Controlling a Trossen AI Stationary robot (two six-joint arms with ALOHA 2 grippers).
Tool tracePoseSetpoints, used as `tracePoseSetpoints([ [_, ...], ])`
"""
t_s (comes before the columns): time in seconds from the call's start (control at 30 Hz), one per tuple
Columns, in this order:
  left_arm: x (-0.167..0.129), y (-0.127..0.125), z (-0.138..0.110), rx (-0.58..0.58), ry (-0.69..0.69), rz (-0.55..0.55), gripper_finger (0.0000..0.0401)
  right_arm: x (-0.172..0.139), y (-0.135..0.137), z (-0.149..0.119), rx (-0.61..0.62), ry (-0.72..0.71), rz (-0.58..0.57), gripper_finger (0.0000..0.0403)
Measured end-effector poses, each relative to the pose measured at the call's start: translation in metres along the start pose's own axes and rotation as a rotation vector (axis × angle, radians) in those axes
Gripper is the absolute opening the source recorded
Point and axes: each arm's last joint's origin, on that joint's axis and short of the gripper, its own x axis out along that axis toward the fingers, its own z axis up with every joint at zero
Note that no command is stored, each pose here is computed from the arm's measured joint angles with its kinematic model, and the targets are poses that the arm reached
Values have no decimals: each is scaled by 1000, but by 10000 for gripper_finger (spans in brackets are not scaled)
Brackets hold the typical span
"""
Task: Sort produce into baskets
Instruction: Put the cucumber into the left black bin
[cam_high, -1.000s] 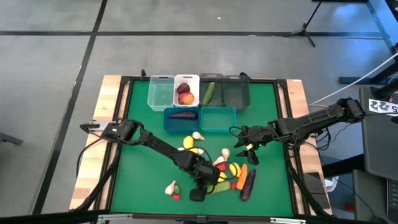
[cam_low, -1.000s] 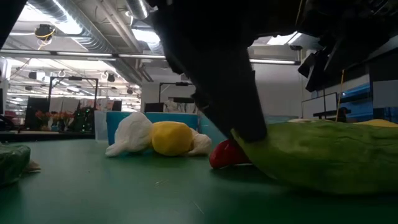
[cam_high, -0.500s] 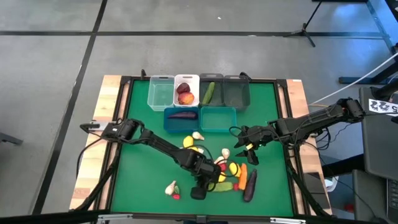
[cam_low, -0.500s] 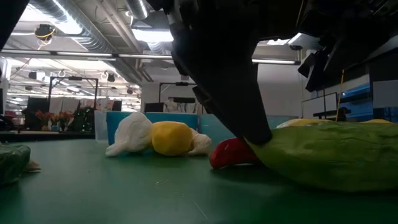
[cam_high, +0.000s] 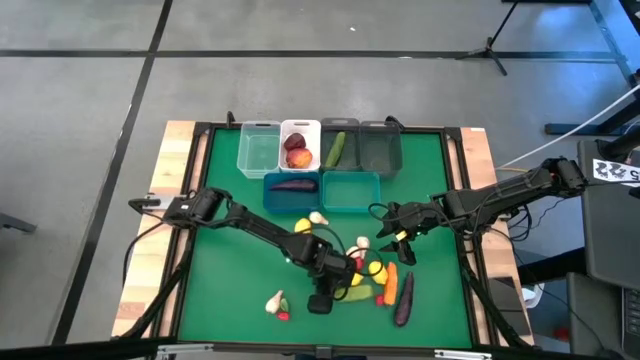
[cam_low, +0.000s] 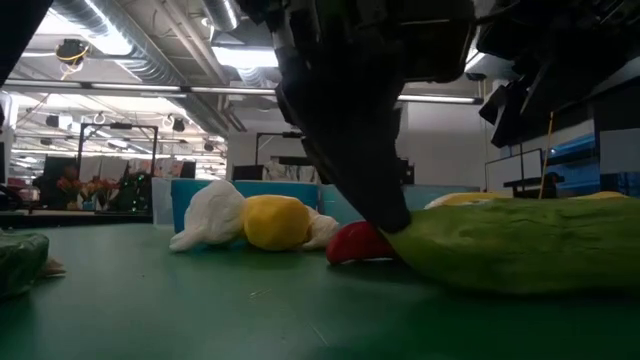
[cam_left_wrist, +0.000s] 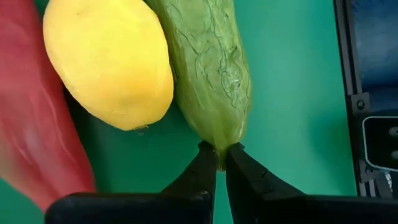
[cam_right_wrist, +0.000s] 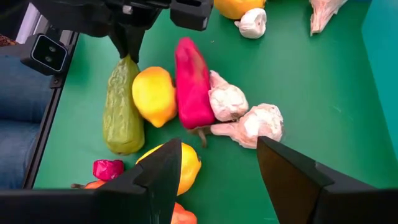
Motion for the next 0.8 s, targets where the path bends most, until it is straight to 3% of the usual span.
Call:
tracePoseSetpoints([
  [0.43, -54, -4, 8, -3, -76, 49, 17, -5, 0, 0, -30, -10, 2, 209],
  [0.8, -105, -5, 1, -6, -106, 256, 17, -37, 3, -2, -35, -89, -12, 209],
])
